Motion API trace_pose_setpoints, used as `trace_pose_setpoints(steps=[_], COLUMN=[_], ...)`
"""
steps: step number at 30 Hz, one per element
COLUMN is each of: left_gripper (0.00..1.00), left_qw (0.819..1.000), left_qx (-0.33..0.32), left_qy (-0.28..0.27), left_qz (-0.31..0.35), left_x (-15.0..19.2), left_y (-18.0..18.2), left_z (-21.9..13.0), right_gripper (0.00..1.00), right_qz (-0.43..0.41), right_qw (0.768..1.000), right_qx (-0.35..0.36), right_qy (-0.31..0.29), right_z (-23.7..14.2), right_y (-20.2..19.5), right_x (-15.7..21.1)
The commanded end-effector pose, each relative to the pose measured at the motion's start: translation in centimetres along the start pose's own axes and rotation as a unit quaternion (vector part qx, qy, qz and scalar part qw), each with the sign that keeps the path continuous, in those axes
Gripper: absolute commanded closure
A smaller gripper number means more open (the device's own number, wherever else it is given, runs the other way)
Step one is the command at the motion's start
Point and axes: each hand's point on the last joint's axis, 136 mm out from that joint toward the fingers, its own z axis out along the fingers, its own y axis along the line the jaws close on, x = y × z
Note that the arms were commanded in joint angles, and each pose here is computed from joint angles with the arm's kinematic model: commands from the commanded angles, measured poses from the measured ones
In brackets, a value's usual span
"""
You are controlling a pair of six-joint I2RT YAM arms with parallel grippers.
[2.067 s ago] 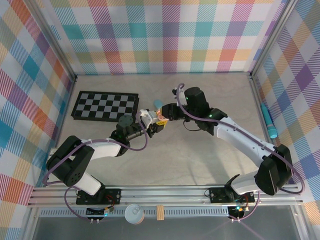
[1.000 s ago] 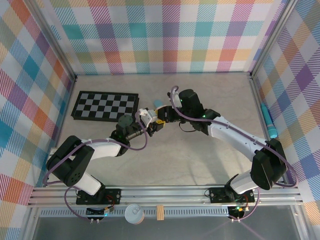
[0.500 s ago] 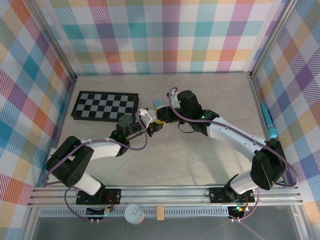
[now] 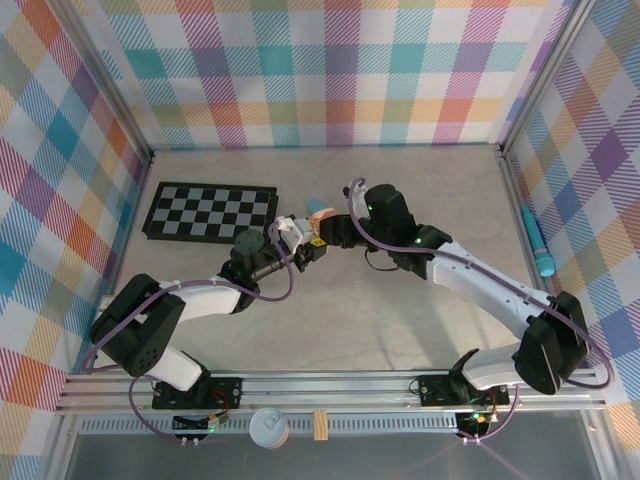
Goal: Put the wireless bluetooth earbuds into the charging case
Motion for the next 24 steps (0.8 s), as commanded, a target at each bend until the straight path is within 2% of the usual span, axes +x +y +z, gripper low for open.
trace_pose_setpoints(steps=[1,5,11,15,19,24], left_gripper=[0.75,0.75,0.75,0.74,0.74,0.75], left_qw=[0.999,0.998,0.996,0.995,0.994,0.994], left_qx=[-0.001,0.006,0.017,0.028,0.031,0.013], left_qy=[-0.041,-0.032,-0.024,-0.028,-0.024,-0.027], left_qz=[0.035,0.055,0.081,0.094,0.102,0.102], left_x=[-2.7,-2.2,-1.7,-2.0,-1.8,-2.4], left_y=[-0.1,-0.5,-1.0,-1.5,-1.6,-1.1], left_z=[-0.3,-0.6,-0.9,-1.1,-1.2,-1.4], right_gripper=[0.55,0.48,0.35,0.29,0.25,0.24], right_qz=[-0.025,-0.032,-0.015,0.015,0.024,0.026], right_qw=[0.998,0.996,0.994,0.993,0.995,0.996], right_qx=[-0.014,-0.008,0.049,0.092,0.071,0.081], right_qy=[-0.055,-0.083,-0.099,-0.073,-0.063,-0.036], right_z=[-1.8,-2.9,-3.0,-2.2,-1.2,-0.2], right_y=[1.0,1.2,-0.5,-2.2,-1.5,-2.2], right_x=[-1.9,-3.2,-4.7,-5.1,-5.2,-4.2])
